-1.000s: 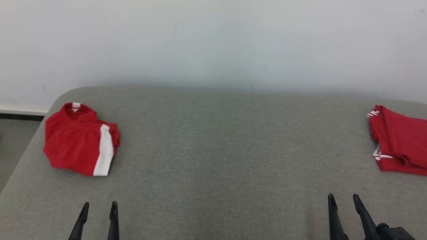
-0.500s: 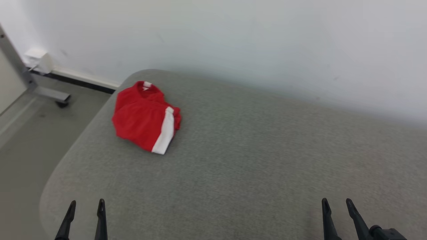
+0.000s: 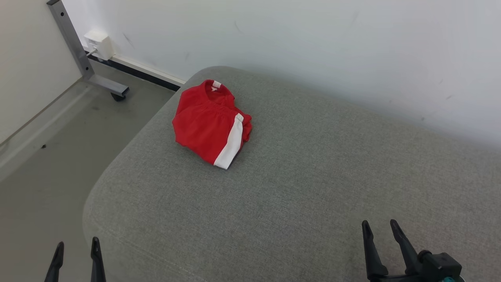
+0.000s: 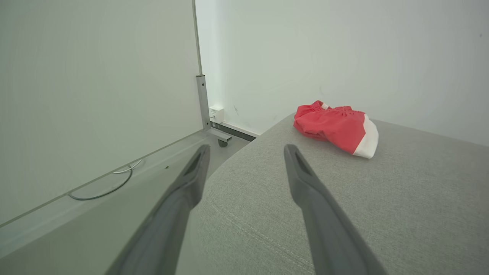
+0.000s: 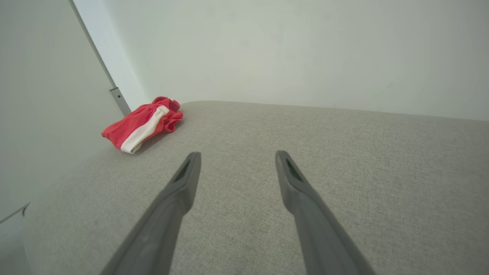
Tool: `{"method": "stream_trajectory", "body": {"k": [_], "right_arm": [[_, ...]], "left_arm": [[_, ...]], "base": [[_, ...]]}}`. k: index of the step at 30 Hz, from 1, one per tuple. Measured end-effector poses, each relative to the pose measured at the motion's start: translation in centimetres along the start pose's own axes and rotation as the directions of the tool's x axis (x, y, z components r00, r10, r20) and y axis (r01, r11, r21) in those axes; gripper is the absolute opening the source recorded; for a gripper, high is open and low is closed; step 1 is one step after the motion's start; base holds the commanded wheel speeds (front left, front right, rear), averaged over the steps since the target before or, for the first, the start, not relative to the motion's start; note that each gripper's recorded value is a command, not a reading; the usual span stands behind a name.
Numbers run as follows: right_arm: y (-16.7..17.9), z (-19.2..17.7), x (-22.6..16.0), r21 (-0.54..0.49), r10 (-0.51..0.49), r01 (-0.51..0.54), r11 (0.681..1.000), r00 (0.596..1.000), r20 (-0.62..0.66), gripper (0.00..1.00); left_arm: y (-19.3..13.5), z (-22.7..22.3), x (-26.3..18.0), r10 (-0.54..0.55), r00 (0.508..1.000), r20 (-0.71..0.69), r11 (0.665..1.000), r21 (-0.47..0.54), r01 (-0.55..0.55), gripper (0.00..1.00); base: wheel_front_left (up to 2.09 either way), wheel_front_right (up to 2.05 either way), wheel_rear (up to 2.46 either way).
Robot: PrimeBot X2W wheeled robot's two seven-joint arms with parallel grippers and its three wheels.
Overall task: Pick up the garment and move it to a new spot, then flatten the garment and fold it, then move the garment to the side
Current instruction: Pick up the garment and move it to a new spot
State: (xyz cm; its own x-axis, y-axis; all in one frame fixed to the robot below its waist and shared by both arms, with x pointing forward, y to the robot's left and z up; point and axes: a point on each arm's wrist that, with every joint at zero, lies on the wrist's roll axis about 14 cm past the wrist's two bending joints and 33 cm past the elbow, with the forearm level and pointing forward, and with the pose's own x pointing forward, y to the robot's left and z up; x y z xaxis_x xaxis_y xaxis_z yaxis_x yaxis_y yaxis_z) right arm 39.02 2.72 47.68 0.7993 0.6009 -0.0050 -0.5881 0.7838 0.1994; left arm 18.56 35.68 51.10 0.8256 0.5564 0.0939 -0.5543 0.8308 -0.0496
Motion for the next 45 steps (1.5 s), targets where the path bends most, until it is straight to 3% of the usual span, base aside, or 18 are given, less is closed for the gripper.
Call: {"method": "stream_trajectory", "body": {"k": [8, 14, 18, 24, 27, 33, 38, 45], "right_arm": [[-1.2, 0.2, 0.0, -0.001, -0.036, 0.036, 0.999, 0.999, 0.007, 1.00], [-3.5, 1.8, -0.4, -0.043, -0.091, 0.093, 0.995, 0.995, 0.050, 1.00], [-6.1, 3.9, -0.6, -0.074, -0.147, 0.155, 0.985, 0.984, 0.103, 1.00], [-11.8, 5.4, -2.9, -0.085, -0.295, 0.309, 0.947, 0.944, 0.150, 1.00], [-15.7, 5.4, -5.4, -0.082, -0.406, 0.421, 0.903, 0.901, 0.155, 1.00], [-20.0, 4.4, -9.0, -0.086, -0.541, 0.554, 0.828, 0.830, 0.137, 1.00], [-21.9, 3.1, -10.9, -0.102, -0.604, 0.613, 0.784, 0.790, 0.102, 1.00], [-24.0, 2.1, -12.7, -0.135, -0.662, 0.664, 0.736, 0.747, 0.065, 1.00]], "left_arm": [[-0.5, 0.0, 0.8, -0.013, 1.000, -0.001, 1.000, -0.005, 0.013, 1.00], [-2.0, 3.9, 6.2, -0.080, 0.991, 0.107, 0.997, -0.015, 0.082, 1.00], [-4.0, 9.1, 11.2, -0.141, 0.964, 0.226, 0.990, 0.014, 0.142, 1.00], [-7.6, 15.5, 18.0, -0.219, 0.915, 0.338, 0.975, 0.050, 0.215, 1.00], [-11.0, 16.4, 22.2, -0.266, 0.906, 0.330, 0.963, 0.047, 0.266, 1.00], [-14.7, 12.9, 27.9, -0.300, 0.929, 0.216, 0.954, 0.037, 0.299, 1.00], [-17.1, 5.8, 30.9, -0.311, 0.950, 0.021, 0.950, 0.026, 0.310, 1.00], [-19.1, -4.9, 31.8, -0.302, 0.912, -0.278, 0.950, -0.012, 0.312, 1.00]], "base": [[0.00, 0.00, 0.00], [0.00, 0.00, 0.00], [0.00, 0.00, 0.00], [0.00, 0.00, 0.00], [0.00, 0.00, 0.00], [0.00, 0.00, 0.00], [0.00, 0.00, 0.00], [0.00, 0.00, 0.00]]}}
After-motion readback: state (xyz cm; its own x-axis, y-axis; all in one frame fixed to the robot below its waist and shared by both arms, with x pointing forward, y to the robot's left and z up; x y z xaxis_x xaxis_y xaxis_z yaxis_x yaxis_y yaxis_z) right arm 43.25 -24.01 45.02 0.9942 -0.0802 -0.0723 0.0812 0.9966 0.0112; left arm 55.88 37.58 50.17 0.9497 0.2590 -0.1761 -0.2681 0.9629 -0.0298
